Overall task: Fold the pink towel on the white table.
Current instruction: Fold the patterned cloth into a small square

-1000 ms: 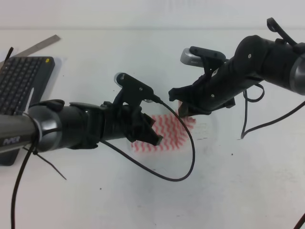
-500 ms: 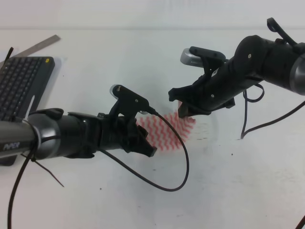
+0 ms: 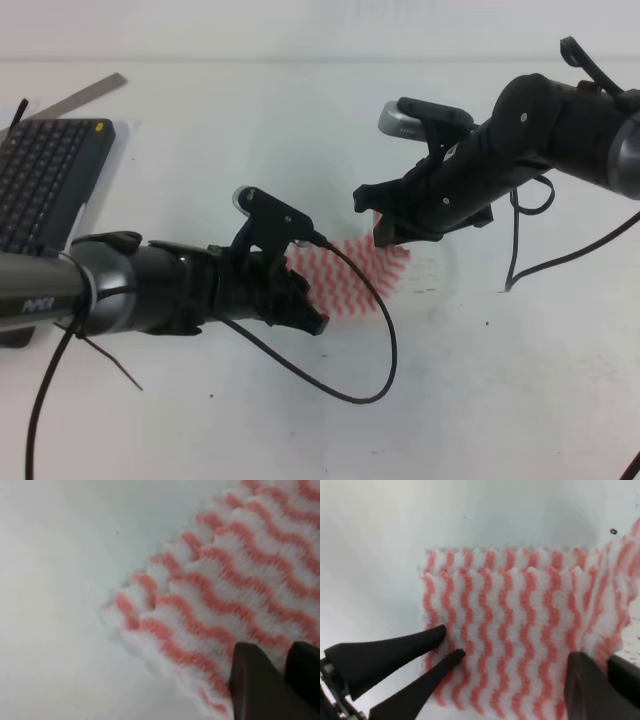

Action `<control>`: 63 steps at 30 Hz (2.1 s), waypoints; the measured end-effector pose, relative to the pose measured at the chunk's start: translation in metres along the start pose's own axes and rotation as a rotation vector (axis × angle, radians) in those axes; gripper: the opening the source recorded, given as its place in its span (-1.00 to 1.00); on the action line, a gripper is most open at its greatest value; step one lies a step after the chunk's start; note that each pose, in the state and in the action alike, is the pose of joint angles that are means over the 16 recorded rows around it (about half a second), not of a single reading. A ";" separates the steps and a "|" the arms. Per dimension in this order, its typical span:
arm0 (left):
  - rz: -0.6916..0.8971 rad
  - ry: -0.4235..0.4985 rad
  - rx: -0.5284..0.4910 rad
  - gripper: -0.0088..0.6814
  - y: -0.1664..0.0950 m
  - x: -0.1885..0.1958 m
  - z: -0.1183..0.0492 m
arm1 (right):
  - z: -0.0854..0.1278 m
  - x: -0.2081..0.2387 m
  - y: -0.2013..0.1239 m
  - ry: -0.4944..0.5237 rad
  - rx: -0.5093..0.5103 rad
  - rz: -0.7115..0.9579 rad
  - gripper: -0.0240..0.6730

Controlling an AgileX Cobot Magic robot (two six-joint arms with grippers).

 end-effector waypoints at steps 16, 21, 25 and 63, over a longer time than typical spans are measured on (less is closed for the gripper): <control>0.018 0.095 -0.008 -0.59 0.002 0.011 0.016 | -0.001 0.000 0.000 -0.004 0.004 0.000 -0.96; 0.027 0.085 -0.006 -0.59 -0.001 0.007 0.014 | 0.000 0.000 0.000 -0.002 0.002 0.000 -0.96; 0.031 0.063 -0.004 -0.59 -0.004 0.002 0.010 | 0.000 0.000 -0.001 0.000 -0.002 0.004 -0.96; -0.003 -0.062 0.024 -0.60 -0.004 -0.009 -0.011 | 0.027 -0.009 -0.017 0.051 0.017 0.018 -0.96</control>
Point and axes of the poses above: a point on each arm's last joint axis where the gripper is mounted, x pointing back along that axis away from the gripper, z along the wrist's bending axis when the last joint is at zero, y = z × x, the point moved 6 cm from there along -x, pointing out along that axis toward the gripper, and after that the axes turned 15 degrees about -x, right-handed, at the moved point
